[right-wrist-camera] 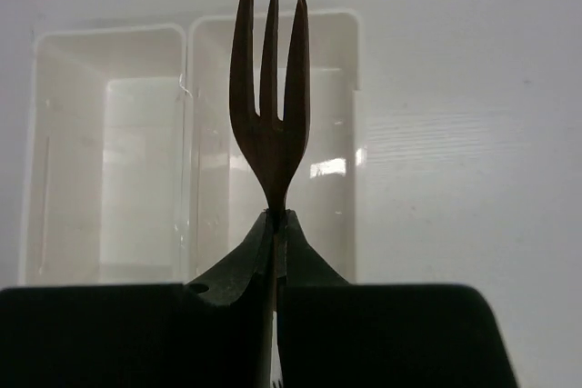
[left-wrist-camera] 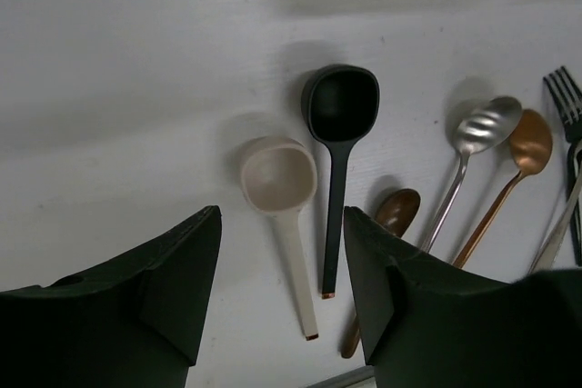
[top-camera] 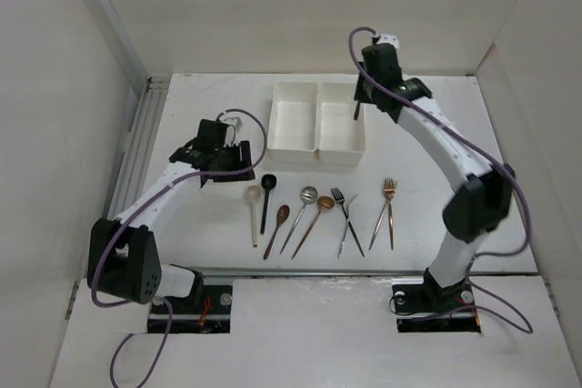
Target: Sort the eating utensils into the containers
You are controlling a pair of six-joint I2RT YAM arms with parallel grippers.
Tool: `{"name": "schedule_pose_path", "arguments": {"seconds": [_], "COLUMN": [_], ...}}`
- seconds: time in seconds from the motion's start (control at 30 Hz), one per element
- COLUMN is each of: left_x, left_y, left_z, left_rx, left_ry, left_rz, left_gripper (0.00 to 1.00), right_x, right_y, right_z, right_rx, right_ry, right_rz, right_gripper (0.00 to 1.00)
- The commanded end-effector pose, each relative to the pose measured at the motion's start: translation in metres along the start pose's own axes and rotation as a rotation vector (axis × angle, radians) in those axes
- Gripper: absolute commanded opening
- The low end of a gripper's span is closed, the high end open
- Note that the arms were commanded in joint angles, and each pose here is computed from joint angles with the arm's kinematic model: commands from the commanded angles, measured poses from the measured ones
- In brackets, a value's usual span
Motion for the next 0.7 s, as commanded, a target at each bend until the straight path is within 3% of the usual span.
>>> {"name": "schedule_pose_path", "arguments": {"seconds": [0.0, 0.1, 0.2, 0.23, 0.3, 0.4, 0.67], "left_x": [-0.011, -0.025, -0.031, -0.027, -0.019, -0.012, -0.02], "left_y": [0.002, 0.007, 0.016, 0.019, 0.025, 0.025, 0.037], "left_z": [0.007, 0.022, 0.041, 0.047, 0.063, 0.08, 0.13], "left_rx": [0.051, 0.119, 0.228, 0.256, 0.333, 0.402, 0.569], "left_ry": [0.015, 0.024, 0.011, -0.003, -0.035, -0.059, -0.075], "left_rz": [-0.023, -0.014, -0.022, -0.048, -0.101, -0.149, -0.088], "left_gripper": [0.53, 0.56, 0.57, 0.56, 0.52, 0.5, 0.47], "right_x": [0.027, 0.031, 0.03, 0.03, 0.034, 0.033, 0.043], "right_y": [0.06, 0.085, 0.089, 0.089, 0.08, 0.066, 0.012], "right_z": [0.039, 0.076, 0.086, 0.086, 0.076, 0.06, 0.035], "right_rx": [0.114, 0.217, 0.249, 0.249, 0.213, 0.171, 0.088], "right_ry": [-0.066, -0.109, -0.117, -0.117, -0.116, -0.107, -0.118], "right_rz": [-0.03, -0.037, -0.032, -0.032, -0.037, -0.033, -0.1], "right_gripper": [0.0, 0.01, 0.28, 0.44, 0.53, 0.57, 0.58]}}
Point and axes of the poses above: each gripper's point midway between its finger pads, its own y axis out along the fingers, its own x axis along the line the jaws close on, z = x × y, the point moved 1 cm from there along -y, back along the fingers, and after that the axes turned 10 degrees about y, right-handed, at the moved point
